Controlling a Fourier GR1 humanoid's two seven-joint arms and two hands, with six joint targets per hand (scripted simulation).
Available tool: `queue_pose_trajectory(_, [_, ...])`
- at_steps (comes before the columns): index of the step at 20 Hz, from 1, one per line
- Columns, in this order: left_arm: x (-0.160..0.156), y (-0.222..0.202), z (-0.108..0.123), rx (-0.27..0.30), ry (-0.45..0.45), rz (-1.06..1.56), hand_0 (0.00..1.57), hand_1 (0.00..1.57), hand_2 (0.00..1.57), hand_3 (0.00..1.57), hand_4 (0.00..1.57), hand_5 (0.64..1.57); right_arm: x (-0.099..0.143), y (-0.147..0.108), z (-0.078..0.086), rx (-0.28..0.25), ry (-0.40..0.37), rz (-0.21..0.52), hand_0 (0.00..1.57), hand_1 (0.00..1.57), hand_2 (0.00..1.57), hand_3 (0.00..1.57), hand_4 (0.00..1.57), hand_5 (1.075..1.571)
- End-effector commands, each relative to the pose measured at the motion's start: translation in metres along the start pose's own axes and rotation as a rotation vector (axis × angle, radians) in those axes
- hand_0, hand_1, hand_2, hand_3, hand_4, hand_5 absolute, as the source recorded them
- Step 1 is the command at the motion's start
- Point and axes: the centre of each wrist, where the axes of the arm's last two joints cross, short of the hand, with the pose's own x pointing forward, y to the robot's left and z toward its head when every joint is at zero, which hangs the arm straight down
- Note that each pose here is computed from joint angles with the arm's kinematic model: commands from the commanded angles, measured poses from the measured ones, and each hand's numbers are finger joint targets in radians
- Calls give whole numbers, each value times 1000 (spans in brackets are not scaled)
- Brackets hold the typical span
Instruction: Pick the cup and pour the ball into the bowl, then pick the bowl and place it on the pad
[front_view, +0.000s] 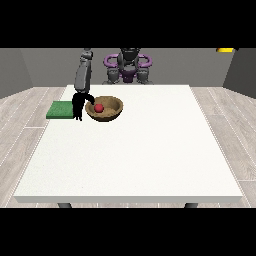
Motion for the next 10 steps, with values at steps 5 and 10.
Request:
queue_pose_trajectory(5, [-4,18,10,44,4,6,0,0,0,0,1023,1537,-13,60,-9,45,47,7,0,0,0,0,448,1550])
queue_pose_trajectory(10, [10,22,12,31,13,18,0,0,0,0,1022,1543,-16,60,-10,-26,58,-10,0,0,0,0,498,1556])
